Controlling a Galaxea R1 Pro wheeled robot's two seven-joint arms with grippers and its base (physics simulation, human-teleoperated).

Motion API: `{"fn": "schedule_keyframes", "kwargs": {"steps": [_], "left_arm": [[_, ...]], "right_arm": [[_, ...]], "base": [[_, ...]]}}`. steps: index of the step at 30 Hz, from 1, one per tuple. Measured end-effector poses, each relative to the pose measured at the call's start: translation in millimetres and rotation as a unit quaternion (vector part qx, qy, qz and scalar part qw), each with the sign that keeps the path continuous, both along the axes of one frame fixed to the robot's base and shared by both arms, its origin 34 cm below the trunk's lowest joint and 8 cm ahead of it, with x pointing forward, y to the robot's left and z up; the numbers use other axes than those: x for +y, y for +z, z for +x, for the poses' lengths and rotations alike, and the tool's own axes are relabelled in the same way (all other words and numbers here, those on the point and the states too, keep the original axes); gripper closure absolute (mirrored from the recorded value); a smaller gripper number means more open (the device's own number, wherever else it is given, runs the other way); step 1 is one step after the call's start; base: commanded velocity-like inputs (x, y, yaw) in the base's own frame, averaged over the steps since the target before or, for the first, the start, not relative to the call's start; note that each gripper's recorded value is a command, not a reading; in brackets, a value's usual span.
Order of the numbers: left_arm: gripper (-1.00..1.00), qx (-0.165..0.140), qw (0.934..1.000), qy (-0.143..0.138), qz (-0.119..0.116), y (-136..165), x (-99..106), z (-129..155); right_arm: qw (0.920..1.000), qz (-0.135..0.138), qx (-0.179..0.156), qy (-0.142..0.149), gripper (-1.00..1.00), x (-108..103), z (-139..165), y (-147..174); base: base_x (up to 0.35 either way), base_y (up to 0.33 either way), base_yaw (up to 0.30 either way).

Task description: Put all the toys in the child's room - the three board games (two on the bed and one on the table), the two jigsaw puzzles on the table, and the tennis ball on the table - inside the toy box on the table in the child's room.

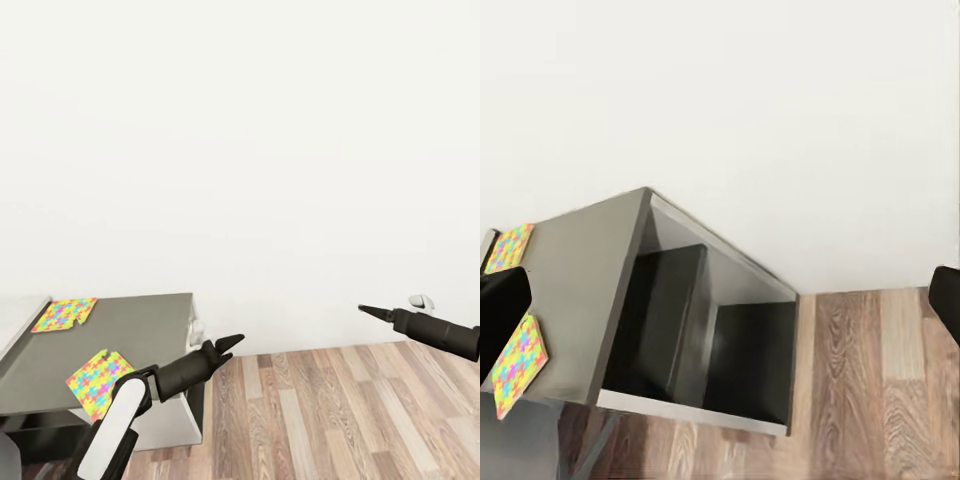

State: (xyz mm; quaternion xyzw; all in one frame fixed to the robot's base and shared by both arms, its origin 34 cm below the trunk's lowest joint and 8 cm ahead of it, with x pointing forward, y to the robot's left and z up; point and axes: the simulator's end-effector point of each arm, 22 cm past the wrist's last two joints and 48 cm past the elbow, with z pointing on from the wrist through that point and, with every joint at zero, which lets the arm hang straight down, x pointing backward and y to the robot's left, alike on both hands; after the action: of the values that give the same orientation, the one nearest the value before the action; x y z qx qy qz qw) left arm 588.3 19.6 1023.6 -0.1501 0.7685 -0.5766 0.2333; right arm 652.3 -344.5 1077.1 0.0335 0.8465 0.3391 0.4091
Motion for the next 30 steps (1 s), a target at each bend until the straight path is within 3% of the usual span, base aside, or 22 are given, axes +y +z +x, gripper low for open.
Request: {"fn": "schedule_keyframes", "kwargs": {"steps": [2,8,30], "left_arm": [[-1.00,0.013,0.9996,0.014,0.021,-22.0,4.3,-11.1],[-1.00,0.019,0.9983,0.031,0.045,-43.2,7.7,-22.6],[-1.00,0.030,0.9969,0.036,0.064,-64.6,-0.1,-37.1]], "right_arm": [[0.9999,0.001,0.014,0.000,-1.00,-0.2,-9.4,-12.2],[0.9996,0.000,0.029,0.008,-1.00,9.4,-29.3,-25.8],[0.9992,0.000,0.034,0.019,-1.00,20.6,-48.6,-30.4]], "base": [[0.000,0.000,-0.281],[0.000,0.000,-0.281],[0.000,0.000,-0.281]]}}
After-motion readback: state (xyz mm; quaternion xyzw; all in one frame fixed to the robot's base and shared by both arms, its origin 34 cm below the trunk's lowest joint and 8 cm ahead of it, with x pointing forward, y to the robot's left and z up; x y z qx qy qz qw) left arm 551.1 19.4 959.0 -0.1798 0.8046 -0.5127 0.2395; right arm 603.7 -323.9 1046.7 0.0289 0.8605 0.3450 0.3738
